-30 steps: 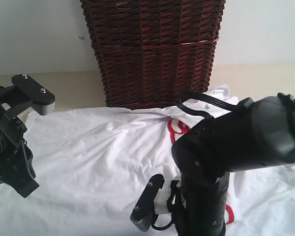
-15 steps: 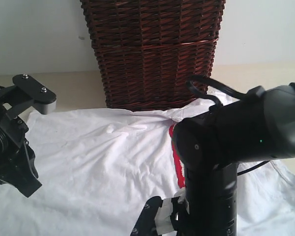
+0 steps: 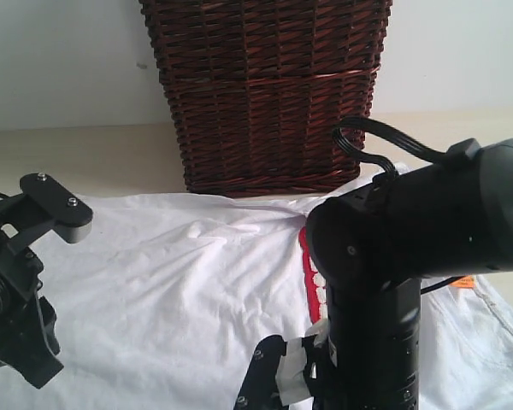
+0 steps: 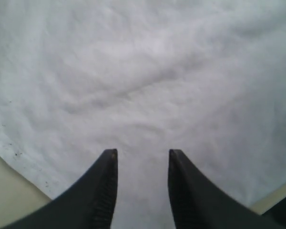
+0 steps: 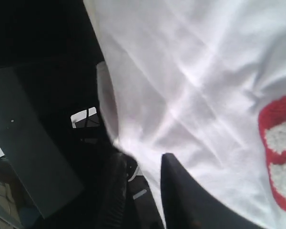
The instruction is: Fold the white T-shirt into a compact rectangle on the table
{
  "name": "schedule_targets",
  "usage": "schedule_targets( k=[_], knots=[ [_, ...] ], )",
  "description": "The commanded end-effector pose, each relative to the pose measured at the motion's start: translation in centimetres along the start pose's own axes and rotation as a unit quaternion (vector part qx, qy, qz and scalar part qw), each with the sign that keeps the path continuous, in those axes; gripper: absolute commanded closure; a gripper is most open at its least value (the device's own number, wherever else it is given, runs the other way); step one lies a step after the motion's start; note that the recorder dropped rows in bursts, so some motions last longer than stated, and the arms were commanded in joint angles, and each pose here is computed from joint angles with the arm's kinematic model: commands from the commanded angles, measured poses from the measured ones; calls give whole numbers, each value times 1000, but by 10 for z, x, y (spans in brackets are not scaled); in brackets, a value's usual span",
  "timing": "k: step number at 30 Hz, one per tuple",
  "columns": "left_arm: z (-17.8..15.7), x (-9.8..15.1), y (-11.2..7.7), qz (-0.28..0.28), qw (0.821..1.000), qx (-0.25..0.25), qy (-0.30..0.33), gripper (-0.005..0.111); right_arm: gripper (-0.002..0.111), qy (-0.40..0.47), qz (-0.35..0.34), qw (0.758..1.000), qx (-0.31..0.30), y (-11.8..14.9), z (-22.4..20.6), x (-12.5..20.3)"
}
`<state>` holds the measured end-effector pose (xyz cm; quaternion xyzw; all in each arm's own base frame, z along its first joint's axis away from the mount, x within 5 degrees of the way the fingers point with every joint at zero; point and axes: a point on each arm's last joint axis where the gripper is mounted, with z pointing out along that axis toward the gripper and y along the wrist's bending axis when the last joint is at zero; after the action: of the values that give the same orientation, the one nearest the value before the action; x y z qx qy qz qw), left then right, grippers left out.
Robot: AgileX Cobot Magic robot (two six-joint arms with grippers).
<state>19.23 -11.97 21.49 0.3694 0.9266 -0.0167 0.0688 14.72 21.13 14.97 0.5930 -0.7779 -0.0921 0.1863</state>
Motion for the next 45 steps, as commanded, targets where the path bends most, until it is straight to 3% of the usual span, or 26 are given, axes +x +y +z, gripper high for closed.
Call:
schedule_targets(
  k=[1,5,7,9,11,13,14,15,17,18,25,32,35,38,41,45],
  knots=[
    [0,-2,-2,-1,1000,1,-16,68,66,-18,-7,1000,16,2,-8,1],
    [0,-4,-1,0,1000,-2,-28,68,57,-52,-14,997,49,3,-23,-1],
    [0,-6,0,1,999,-5,-35,68,59,-73,33,989,124,-9,-31,-2],
    [0,-7,0,0,999,-7,-44,68,64,-93,106,961,237,-29,-39,-2],
    [2,-9,1,-2,999,-9,-47,68,75,-110,162,916,350,-50,-49,-1],
    [8,-11,2,3,999,-12,-39,71,92,-109,190,890,401,-66,-52,2],
    [11,-12,2,3,999,-11,-33,77,104,-106,199,890,395,-74,-48,3],
    [14,-12,3,8,1000,-16,-25,84,108,-107,209,894,381,-83,-45,5],
    [24,-13,6,19,1000,-22,-2,104,108,-112,245,900,343,-105,-35,12],
    [29,-13,7,22,999,-23,10,106,108,-112,264,899,330,-115,-30,15],
    [54,-19,11,36,997,-27,61,107,108,-124,351,884,282,-173,-21,61],
    [86,-19,13,46,988,-12,149,107,108,-102,406,871,256,-199,-12,102],
    [99,-14,12,54,981,-1,188,107,108,-113,415,865,258,-205,-19,102],
    [106,-10,11,53,974,5,219,102,108,-142,397,867,265,-207,-37,98],
    [109,-7,11,45,968,8,245,82,105,-151,367,872,286,-203,-50,100],
    [109,-5,9,34,966,16,255,59,95,-185,347,861,322,-199,-69,102]
  ],
)
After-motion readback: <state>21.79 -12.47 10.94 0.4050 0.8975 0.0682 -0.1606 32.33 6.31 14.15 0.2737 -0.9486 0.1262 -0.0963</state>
